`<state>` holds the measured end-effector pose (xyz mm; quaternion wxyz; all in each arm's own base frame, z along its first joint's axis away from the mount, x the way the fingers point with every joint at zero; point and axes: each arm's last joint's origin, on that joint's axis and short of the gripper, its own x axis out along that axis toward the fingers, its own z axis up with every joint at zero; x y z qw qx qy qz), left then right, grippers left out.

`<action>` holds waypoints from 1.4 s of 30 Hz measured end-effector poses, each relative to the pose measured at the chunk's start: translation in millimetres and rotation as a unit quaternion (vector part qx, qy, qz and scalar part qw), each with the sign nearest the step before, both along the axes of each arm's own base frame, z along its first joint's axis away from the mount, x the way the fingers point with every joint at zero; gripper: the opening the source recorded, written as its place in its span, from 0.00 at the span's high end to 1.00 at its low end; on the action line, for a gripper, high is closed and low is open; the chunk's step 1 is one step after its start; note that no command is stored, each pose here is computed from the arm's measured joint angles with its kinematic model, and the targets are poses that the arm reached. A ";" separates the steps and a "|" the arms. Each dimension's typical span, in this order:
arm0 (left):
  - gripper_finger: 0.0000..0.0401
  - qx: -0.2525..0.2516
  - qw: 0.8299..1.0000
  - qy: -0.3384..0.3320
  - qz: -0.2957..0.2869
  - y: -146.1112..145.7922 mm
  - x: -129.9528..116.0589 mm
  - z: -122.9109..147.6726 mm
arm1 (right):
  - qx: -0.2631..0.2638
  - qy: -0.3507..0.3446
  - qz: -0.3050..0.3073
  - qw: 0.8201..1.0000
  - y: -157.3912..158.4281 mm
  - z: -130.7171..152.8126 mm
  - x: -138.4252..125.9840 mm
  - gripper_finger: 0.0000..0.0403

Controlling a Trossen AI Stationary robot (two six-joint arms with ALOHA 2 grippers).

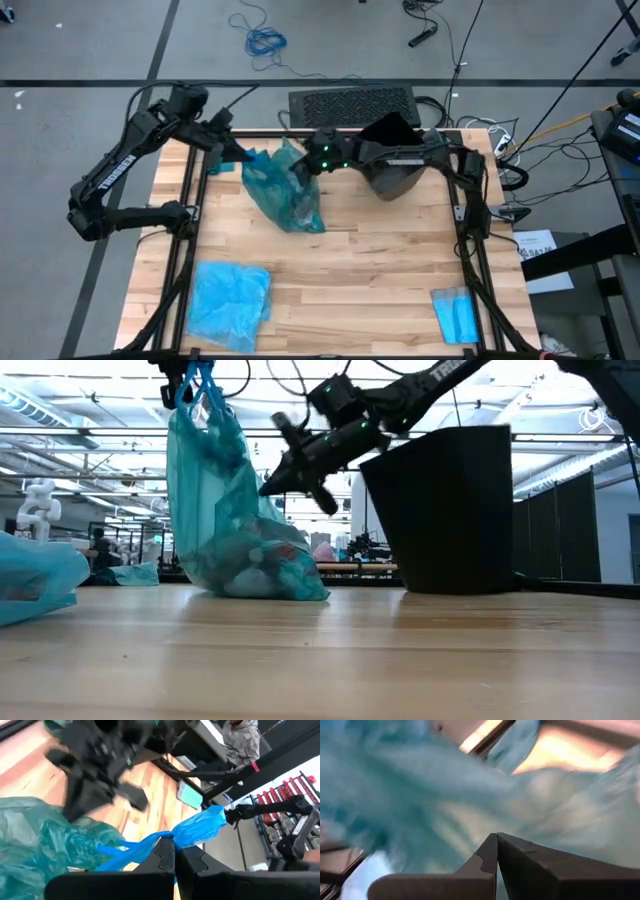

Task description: Place trash/remove bag and relplace

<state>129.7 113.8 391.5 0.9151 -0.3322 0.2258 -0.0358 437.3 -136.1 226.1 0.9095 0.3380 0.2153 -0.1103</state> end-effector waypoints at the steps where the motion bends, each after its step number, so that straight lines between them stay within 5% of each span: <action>1: 1.00 -0.002 1.000 0.002 -0.001 1.1 1.2 -2.0 | 0.009 0.007 0.006 1.000 2.9 -8.6 3.5 1.00; 10: 1.00 0.016 0.999 -0.025 0.012 6.9 6.7 1.7 | 0.055 0.079 0.038 0.995 26.2 -57.9 16.0 1.00; 21: 1.00 0.027 0.999 -0.036 0.012 8.1 7.7 3.9 | 0.057 0.089 0.038 0.994 26.7 -58.5 14.4 1.00; 33: 1.00 0.049 0.989 -0.140 0.015 1.9 3.4 38.8 | 0.056 0.110 0.044 0.991 33.6 -61.8 13.7 1.00; 42: 1.00 0.052 0.987 -0.154 0.012 -4.3 -1.9 45.0 | 0.056 0.094 0.052 0.993 32.6 -59.8 15.4 1.00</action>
